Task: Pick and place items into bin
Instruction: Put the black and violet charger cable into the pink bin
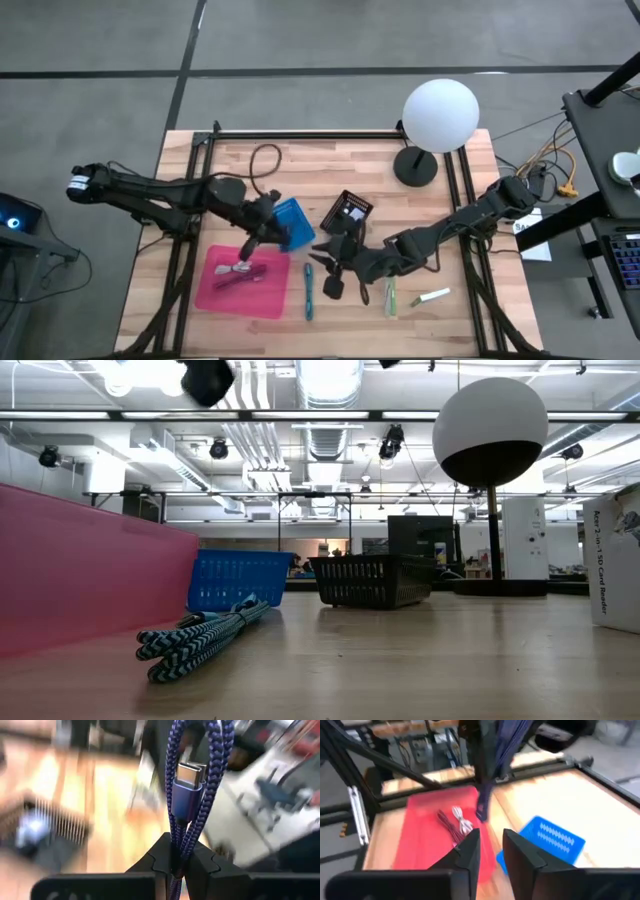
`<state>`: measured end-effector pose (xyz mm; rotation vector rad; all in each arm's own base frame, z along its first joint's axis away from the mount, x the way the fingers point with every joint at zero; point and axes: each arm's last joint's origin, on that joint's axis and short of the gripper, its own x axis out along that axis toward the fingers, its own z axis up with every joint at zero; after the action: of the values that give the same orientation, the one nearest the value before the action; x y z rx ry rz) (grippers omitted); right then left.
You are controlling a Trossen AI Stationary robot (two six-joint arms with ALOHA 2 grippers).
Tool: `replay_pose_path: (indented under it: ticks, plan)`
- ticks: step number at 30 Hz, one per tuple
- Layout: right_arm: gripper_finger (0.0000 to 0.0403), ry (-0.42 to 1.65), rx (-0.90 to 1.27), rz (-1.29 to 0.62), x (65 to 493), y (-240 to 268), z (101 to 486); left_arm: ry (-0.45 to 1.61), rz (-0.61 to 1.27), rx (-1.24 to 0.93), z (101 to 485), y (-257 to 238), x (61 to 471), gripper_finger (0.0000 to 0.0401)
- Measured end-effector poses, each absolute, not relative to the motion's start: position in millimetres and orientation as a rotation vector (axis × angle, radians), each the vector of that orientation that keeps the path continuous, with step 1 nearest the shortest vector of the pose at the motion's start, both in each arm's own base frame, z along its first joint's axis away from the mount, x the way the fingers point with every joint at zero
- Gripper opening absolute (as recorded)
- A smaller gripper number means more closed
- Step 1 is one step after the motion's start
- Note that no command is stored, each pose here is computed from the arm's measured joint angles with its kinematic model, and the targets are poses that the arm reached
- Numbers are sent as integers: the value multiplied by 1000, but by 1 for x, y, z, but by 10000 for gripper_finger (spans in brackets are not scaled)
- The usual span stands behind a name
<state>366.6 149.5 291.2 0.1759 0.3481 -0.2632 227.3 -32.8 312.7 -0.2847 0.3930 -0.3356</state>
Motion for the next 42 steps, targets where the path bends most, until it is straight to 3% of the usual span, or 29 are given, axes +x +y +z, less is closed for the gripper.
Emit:
replay_pose_path:
  ticks: [9, 13, 18, 27, 42]
  plan:
    - [115, 416, 181, -298, 364, 145, 284, 1061, -119, -517, 263, -30, 195, 15]
    - [122, 416, 181, -312, 365, 141, 284, 1261, -29, -556, 250, -30, 185, 15]
    - [122, 419, 178, -325, 367, 137, 284, 1278, -72, -545, 246, -33, 190, 15]
    - [110, 418, 179, -330, 368, 135, 284, 1163, -365, -486, 245, -58, 212, 15]
    - [121, 418, 184, -333, 368, 134, 283, 1340, -366, -510, 211, -66, 230, 16]
